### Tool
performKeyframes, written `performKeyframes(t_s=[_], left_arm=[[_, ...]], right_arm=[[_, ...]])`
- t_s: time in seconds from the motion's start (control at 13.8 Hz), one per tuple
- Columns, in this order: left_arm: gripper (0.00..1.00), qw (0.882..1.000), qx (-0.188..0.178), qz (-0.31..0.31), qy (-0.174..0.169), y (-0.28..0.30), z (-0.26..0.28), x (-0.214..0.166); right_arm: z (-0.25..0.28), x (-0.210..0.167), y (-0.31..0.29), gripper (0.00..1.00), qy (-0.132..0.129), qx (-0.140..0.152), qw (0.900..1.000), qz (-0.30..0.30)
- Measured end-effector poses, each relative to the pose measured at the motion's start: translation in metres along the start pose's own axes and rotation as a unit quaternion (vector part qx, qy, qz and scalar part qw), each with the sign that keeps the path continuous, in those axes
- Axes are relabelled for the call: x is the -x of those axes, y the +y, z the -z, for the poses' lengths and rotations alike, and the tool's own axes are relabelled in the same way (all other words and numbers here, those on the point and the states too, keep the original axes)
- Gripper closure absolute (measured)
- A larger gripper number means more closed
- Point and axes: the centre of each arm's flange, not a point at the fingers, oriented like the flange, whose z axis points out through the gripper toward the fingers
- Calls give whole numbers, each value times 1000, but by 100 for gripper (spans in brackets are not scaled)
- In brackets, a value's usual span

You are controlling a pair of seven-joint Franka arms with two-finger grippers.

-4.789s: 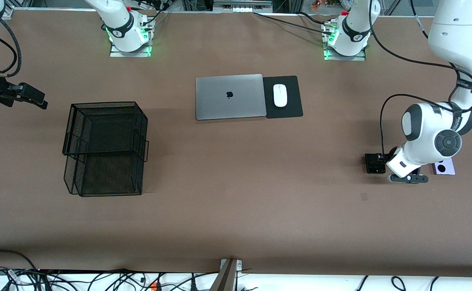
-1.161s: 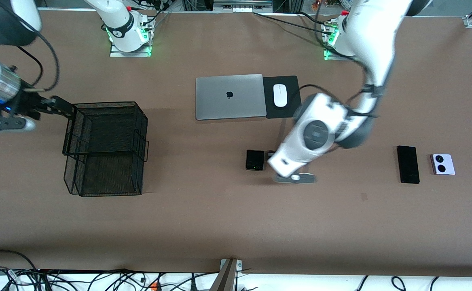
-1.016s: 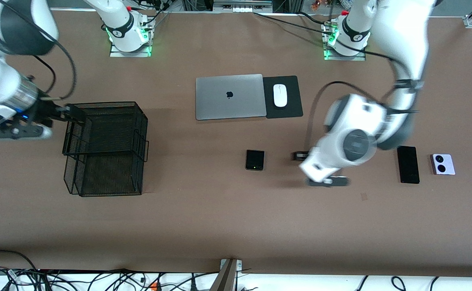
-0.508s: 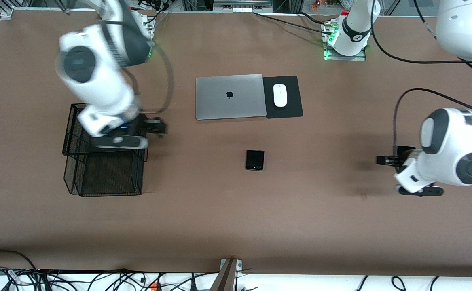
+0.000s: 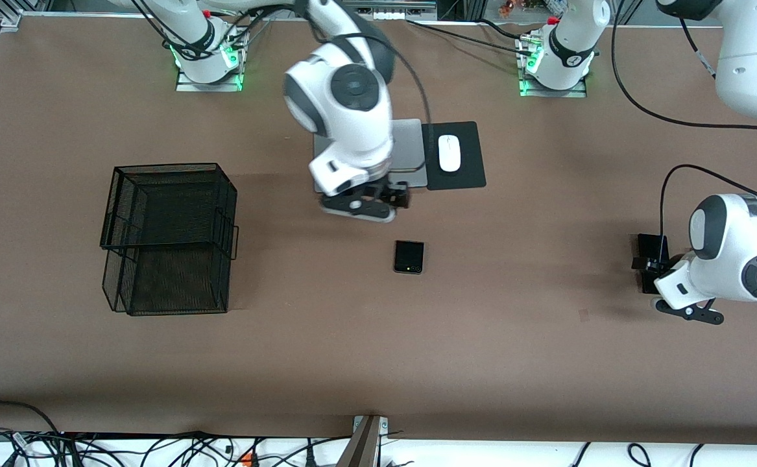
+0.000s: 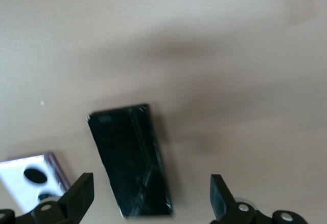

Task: Place phones with both arms
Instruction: 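Reach the right gripper to the flip phone while the left gripper reaches the tall phone, then grasp the flip phone with the right gripper while the left gripper grasps the tall phone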

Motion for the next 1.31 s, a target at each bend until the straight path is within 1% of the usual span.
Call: performKeyframes(t_s=[0.15, 0.22, 0.36, 0.58, 0.8, 1.09, 1.31], left_arm=[[0, 1000, 6, -4, 24, -17, -39, 13], [0, 999, 9, -5, 31, -20, -53, 18], [0, 999, 12, -6, 32, -20, -62, 23], [0, 999, 12, -5, 33, -21, -61, 24], [0, 999, 14, 0, 32, -27, -64, 27], [0, 999, 18, 4, 27, -31, -71, 32], [0, 999, 27, 9, 20, -35, -84, 36]], right_arm=[[-30, 20, -24, 0, 13, 1, 1000, 1], [-52, 27, -33, 0, 23, 3, 1000, 3], [-101, 35, -41, 0, 46, 10, 999, 12], [-152, 34, -40, 0, 66, 16, 998, 18], [-181, 28, -37, 0, 81, 5, 996, 20], [-192, 21, -40, 0, 103, -25, 994, 6], [-216, 25, -39, 0, 107, -32, 994, 9]])
